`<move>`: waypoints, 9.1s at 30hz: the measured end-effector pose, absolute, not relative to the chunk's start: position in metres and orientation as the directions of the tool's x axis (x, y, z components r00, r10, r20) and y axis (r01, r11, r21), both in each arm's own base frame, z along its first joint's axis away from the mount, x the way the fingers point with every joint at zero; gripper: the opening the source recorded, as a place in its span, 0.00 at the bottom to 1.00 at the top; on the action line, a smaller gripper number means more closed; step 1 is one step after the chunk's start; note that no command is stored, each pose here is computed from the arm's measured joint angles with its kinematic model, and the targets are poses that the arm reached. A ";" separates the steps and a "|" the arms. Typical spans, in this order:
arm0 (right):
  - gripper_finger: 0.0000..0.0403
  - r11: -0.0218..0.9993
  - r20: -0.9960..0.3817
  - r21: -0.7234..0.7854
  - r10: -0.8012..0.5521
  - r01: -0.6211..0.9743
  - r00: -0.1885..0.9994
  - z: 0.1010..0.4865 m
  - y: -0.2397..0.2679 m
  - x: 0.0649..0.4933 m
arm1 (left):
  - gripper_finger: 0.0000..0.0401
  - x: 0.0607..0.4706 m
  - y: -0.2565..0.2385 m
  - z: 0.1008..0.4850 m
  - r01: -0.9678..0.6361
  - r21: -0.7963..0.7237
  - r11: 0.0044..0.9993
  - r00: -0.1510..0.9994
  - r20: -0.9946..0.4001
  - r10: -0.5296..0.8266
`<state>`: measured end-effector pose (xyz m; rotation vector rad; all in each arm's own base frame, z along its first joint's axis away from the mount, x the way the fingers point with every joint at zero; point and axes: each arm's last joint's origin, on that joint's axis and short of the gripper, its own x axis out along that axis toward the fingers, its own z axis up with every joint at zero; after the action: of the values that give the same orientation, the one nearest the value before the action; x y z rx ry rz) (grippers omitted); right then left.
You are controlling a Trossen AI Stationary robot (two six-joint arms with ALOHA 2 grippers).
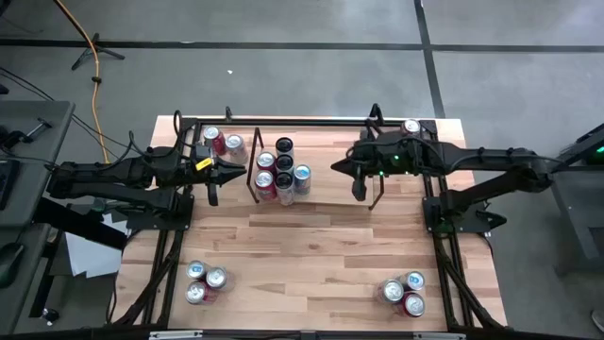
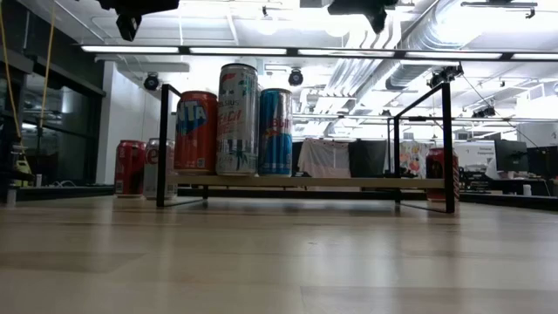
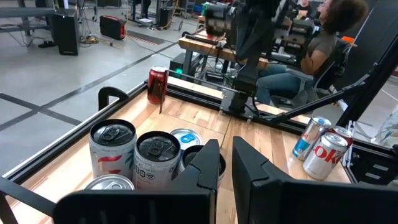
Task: Place canned beverage on shelf
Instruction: Put the left blue soda can on the shelf aligned with the other blue soda can
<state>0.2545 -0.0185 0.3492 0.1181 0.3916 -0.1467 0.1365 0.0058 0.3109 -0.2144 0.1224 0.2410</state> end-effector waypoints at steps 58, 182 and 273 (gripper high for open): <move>0.00 0.936 -0.135 0.243 -0.226 0.254 0.965 0.328 -0.019 0.223 | 0.88 0.136 -0.002 0.370 -0.170 -0.362 0.917 0.907 -0.420 0.002; 0.00 0.818 -0.331 0.117 -0.503 0.563 0.799 0.307 -0.033 0.213 | 0.77 0.132 -0.184 0.225 -0.645 -0.006 0.765 0.005 -1.000 -0.004; 0.86 0.970 -0.526 -0.144 -0.245 0.198 0.815 0.350 -0.028 0.340 | 0.47 0.334 0.059 0.408 -0.227 -0.077 0.971 0.662 -0.743 0.096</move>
<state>0.3401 -0.0279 0.3499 -0.0842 0.5722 -0.2364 0.3345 0.0590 0.4077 -0.1681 0.8281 0.1837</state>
